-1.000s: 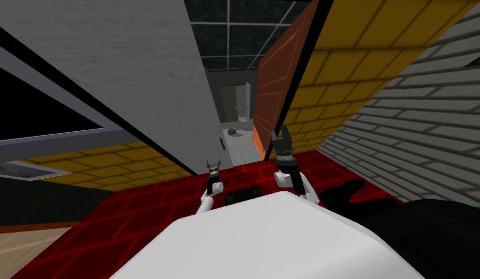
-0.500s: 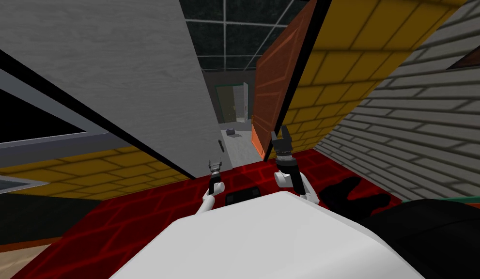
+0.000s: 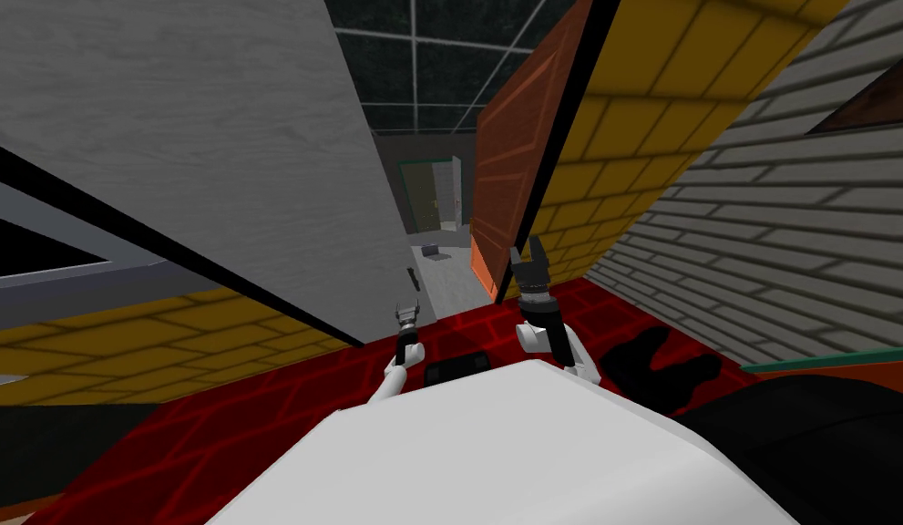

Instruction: Push the door open

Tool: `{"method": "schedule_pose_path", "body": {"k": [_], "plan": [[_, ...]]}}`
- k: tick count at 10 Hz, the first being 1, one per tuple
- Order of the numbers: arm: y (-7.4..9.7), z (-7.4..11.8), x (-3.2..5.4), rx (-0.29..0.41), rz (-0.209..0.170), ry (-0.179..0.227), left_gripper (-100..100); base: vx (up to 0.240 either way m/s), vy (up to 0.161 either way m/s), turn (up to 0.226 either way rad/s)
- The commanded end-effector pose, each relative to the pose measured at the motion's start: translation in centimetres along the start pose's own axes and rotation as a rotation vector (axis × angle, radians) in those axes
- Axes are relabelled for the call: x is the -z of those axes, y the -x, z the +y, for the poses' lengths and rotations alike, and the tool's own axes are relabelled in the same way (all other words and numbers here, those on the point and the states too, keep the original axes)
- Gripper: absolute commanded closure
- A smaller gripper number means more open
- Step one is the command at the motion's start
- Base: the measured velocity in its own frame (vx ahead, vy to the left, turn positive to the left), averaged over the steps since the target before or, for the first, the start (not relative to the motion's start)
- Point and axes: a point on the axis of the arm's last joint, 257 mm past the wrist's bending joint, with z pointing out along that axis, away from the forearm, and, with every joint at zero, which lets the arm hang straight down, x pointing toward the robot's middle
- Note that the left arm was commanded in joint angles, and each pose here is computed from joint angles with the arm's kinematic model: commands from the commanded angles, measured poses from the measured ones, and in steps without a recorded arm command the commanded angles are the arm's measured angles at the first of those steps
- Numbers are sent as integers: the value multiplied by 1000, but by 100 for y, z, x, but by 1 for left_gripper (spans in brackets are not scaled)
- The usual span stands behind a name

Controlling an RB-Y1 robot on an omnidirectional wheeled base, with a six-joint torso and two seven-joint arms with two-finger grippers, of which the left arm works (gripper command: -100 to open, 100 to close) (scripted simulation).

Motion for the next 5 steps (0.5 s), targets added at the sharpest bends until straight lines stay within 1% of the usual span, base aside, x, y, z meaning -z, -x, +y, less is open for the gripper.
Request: {"method": "schedule_pose_path", "body": {"k": [1,2,4,5], "plan": [[68,40,14,27,-20,1,-100,99,59,-87],[135,73,29,49,-39,2,-100,105,23,-101],[203,114,49,73,-58,3,-100,85,35,-66],[247,141,62,88,-71,3,-100,89,45,-106]]}}
